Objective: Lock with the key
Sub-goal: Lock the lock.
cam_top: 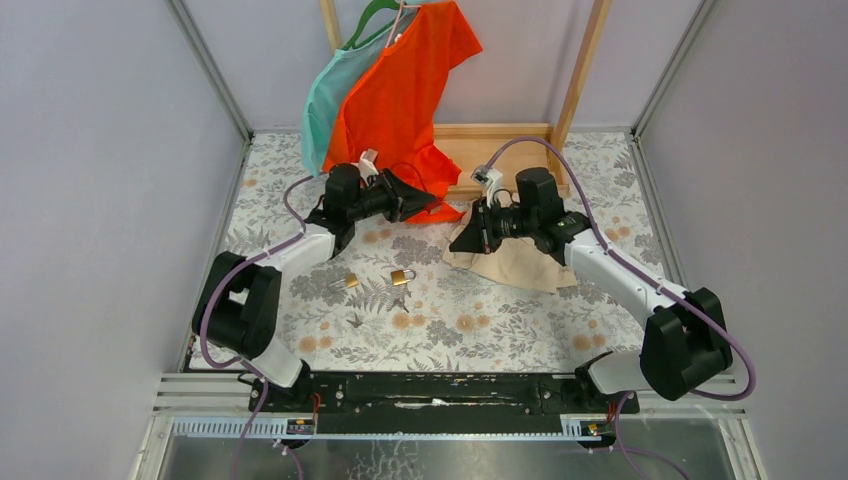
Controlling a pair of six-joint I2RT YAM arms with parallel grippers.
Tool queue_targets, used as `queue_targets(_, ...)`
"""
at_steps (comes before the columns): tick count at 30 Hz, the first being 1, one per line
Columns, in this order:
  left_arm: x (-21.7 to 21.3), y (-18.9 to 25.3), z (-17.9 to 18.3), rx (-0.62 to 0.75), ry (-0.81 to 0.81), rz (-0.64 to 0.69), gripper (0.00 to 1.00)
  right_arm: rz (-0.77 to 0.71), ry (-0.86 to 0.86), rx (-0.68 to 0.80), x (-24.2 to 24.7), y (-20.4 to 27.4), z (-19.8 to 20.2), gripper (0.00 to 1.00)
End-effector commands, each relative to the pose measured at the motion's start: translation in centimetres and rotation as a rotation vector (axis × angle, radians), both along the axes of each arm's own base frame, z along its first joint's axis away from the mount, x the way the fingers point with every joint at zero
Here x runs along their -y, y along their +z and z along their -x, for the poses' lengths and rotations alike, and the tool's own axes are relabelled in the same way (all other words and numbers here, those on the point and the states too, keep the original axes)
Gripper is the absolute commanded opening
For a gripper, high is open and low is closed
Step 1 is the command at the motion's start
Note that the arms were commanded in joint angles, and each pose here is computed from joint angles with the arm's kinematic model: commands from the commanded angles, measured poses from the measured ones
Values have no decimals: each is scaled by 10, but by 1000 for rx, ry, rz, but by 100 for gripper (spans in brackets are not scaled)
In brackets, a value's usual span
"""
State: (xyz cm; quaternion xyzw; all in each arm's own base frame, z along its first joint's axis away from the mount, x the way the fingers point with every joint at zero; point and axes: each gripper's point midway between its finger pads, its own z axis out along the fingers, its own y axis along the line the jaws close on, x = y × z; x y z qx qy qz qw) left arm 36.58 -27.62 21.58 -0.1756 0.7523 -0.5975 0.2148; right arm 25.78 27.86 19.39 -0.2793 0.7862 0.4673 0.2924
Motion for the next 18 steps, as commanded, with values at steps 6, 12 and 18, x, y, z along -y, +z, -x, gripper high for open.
queue_targets(6,2,26,-3,117,-3,4,0,-21,-14,108,11,29,-9,0)
queue_targets(12,23,34,21,212,-102,-17,0,76,-84,258,45,43,-26,0)
queue_targets(18,59,18,69,315,-287,-113,0,173,-143,379,80,57,-30,0)
